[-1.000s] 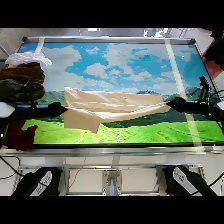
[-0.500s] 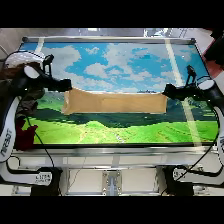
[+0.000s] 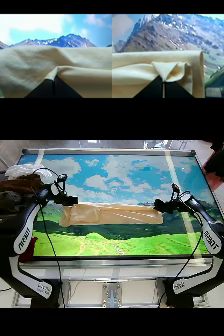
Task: Fold the shirts.
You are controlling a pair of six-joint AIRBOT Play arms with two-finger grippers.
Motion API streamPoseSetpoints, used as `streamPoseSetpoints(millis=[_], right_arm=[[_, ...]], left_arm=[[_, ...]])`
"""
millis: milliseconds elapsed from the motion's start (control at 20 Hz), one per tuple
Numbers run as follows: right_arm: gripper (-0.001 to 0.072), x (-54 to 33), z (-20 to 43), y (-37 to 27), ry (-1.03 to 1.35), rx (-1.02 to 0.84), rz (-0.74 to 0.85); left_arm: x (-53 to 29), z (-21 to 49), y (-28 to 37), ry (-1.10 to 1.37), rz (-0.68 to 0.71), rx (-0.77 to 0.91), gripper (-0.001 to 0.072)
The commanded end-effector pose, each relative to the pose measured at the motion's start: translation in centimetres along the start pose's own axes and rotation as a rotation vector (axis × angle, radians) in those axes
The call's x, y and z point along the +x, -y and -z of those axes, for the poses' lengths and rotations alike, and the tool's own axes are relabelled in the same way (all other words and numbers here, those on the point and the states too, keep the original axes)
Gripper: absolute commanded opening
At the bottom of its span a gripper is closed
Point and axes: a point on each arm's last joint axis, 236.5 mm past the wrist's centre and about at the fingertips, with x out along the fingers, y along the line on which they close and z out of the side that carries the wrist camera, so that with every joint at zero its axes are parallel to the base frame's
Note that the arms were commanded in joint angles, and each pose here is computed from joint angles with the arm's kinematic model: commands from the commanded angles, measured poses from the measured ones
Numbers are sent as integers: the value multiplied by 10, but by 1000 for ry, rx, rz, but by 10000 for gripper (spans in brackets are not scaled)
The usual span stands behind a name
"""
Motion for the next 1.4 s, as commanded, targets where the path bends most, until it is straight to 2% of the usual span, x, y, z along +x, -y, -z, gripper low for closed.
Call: streamPoseSetpoints(millis=[0,50,150,200,250,300,450,500,550,650,800,850,900,950,1350], right_arm=[[18,7,0,2,-7,0,3],[75,3,-3,-2,-8,-14,-5],[343,-17,-13,-21,-13,-95,-37],[359,-32,-19,-32,-17,-139,-57],[360,-52,-26,-40,-14,-188,-62],[359,-73,-34,-45,-4,-235,-46],[359,-135,-56,-22,55,-335,108],[363,-146,-58,-10,64,-310,131],[406,-149,-57,1,59,-241,131],[418,-137,-45,23,6,-99,64],[427,-102,-8,41,-158,71,-122],[510,-92,3,44,-211,108,-177],[558,-82,11,46,-247,135,-220],[577,-71,16,46,-272,137,-256],[577,-23,21,43,-280,127,-351]], left_arm=[[4,-6,-3,24,-27,15,22],[0,-8,1,31,-20,15,40],[-18,-19,6,72,-18,25,82],[-32,-28,7,107,-19,27,192],[-51,-39,8,155,-20,30,411],[-72,-51,8,209,-23,31,515],[-143,-86,13,401,-30,51,516],[-160,-91,16,432,-30,59,516],[-171,-92,18,434,-27,63,516],[-180,-94,26,406,-17,77,516],[-183,-98,47,350,6,134,510],[-178,-99,56,318,17,149,509],[-172,-99,65,293,28,164,510],[-164,-99,75,269,40,181,510],[-92,-58,132,53,94,274,508]])
